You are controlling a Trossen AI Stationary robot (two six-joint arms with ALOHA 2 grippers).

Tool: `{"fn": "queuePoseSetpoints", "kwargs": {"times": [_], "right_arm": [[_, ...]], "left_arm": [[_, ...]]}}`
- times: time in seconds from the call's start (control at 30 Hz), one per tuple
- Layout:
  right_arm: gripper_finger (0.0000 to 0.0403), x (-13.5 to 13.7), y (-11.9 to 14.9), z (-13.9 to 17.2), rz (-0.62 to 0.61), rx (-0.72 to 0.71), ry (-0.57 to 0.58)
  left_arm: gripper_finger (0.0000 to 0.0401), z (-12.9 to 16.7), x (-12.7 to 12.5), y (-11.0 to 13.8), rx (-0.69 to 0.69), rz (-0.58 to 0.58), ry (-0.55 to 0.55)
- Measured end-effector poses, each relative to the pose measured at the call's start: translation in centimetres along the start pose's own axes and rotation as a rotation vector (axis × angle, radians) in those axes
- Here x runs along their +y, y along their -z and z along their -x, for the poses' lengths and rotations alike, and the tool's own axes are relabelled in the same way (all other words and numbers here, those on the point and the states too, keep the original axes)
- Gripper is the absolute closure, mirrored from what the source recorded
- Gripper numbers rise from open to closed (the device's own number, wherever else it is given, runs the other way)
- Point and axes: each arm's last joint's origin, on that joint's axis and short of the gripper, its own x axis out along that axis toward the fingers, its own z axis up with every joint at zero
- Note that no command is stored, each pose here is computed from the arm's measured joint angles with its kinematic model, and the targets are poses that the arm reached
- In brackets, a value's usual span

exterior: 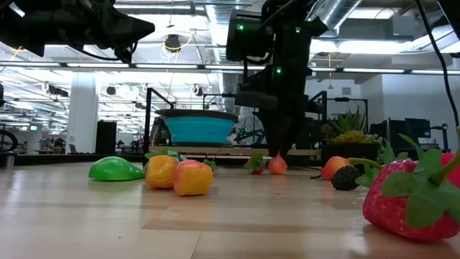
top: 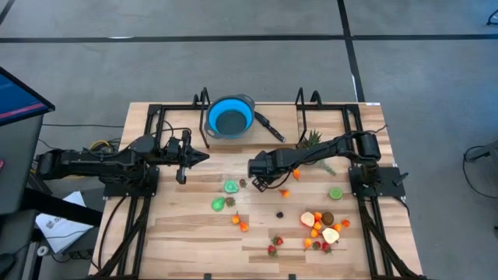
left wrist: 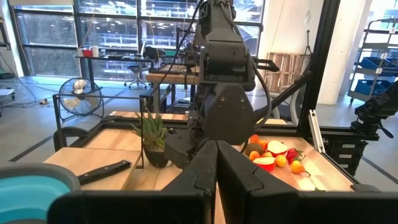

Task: Pick & Place Fruit
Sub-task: Put the pear into the basket

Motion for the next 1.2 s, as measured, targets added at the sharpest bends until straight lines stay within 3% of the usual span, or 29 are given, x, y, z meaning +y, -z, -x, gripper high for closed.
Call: {"fn": "queuePoseSetpoints", "kwargs": {"times": [0.4,0.73,1.2], "right_arm": [[0.0257,0.0,-0.2,-0.5,0.006,-0.015,-0.010],[0.0209,-0.4,-0.1,-1.8,0.013,-0.057,-0.017],[0.0240,-0.5,-0.9,-1.9,0.004,-0.095,-0.041]], "left_arm": [[0.0399,0.0,0.0,0.0,0.000,0.000,0.000],[0.0399,0.0,0.0,0.0,0.000,0.000,0.000],[0.0399,0.0,0.0,0.0,-0.001,0.000,0.000]]}}
